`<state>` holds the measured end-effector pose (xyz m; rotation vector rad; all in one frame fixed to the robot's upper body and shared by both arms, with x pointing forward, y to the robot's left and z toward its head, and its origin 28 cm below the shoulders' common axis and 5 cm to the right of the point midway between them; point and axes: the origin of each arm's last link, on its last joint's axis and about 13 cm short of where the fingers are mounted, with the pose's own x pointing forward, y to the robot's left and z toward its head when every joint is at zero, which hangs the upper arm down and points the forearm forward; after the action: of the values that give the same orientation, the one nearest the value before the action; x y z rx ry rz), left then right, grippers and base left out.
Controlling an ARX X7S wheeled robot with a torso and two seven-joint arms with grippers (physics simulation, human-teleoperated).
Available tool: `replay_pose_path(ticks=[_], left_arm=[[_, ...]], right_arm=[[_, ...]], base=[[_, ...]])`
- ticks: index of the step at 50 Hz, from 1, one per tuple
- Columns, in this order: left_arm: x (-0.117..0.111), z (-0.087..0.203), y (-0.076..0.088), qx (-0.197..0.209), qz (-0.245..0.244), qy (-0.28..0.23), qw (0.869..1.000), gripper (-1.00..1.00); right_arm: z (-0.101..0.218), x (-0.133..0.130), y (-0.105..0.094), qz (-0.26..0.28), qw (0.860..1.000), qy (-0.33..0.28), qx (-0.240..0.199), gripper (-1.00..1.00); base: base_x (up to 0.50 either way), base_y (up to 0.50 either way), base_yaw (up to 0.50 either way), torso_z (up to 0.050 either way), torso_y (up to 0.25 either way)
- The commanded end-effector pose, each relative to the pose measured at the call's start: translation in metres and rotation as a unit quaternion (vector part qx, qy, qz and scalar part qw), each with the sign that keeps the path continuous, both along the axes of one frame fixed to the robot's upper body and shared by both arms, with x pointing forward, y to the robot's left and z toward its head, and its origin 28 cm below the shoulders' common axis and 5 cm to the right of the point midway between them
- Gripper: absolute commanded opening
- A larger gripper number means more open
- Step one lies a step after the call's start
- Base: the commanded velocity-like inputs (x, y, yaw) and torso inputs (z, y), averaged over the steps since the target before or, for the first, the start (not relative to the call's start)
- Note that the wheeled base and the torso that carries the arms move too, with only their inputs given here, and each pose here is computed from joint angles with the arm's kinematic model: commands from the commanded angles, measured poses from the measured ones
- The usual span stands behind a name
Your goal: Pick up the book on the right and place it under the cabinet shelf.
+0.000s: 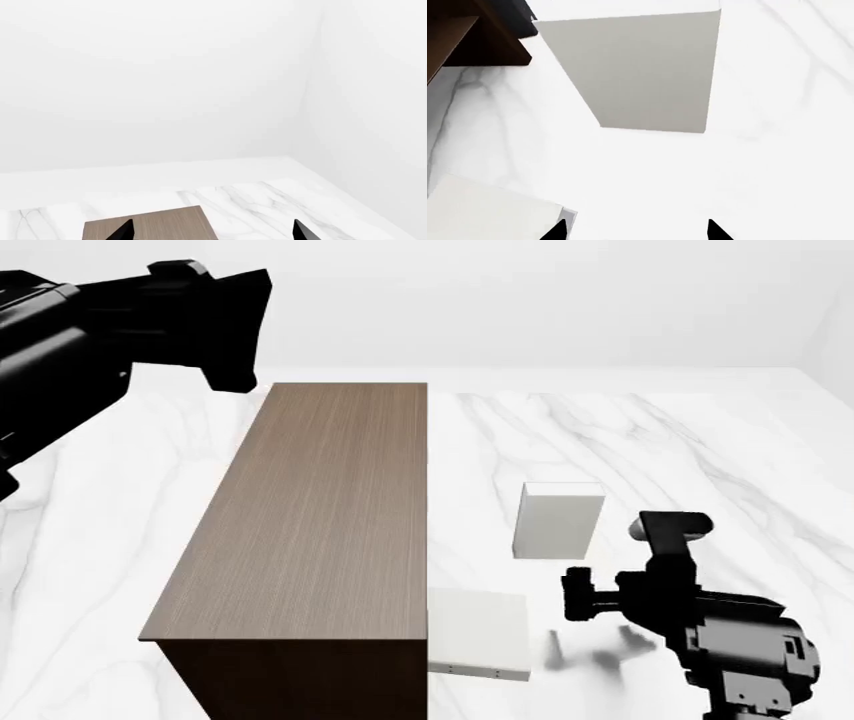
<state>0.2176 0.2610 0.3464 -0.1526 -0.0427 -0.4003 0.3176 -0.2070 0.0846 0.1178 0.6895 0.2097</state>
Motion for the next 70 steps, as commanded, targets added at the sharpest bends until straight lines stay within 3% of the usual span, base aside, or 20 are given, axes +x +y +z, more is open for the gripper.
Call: replay_pose_path(ticks=[1, 32, 70], left_arm=[[-0.003, 0.000, 0.000, -0.001, -0.002, 0.002, 1.000, 1.00], [-0.048, -0.013, 0.012, -0.057, 0.048, -0.016, 0.997, 1.00], [-0.048, -0.020, 0.014, -0.075, 0.053, -0.013, 0.996, 1.00]], right_arm=[[-0.012, -0.015, -0.002, 0.003, 0.997, -0.014, -0.074, 1.00], [-0.055, 0.005, 0.016, 0.050, 0.992, 0.000, -0.113, 1.00], [-0.076, 0.021, 0.049, 0.131, 0.985, 0.016, -0.111, 1.00]], base=[[0.00, 0.00, 0.00, 0.000, 0.000], [0.00, 0.00, 0.00, 0.000, 0.000], [0.00, 0.00, 0.00, 0.000, 0.000]])
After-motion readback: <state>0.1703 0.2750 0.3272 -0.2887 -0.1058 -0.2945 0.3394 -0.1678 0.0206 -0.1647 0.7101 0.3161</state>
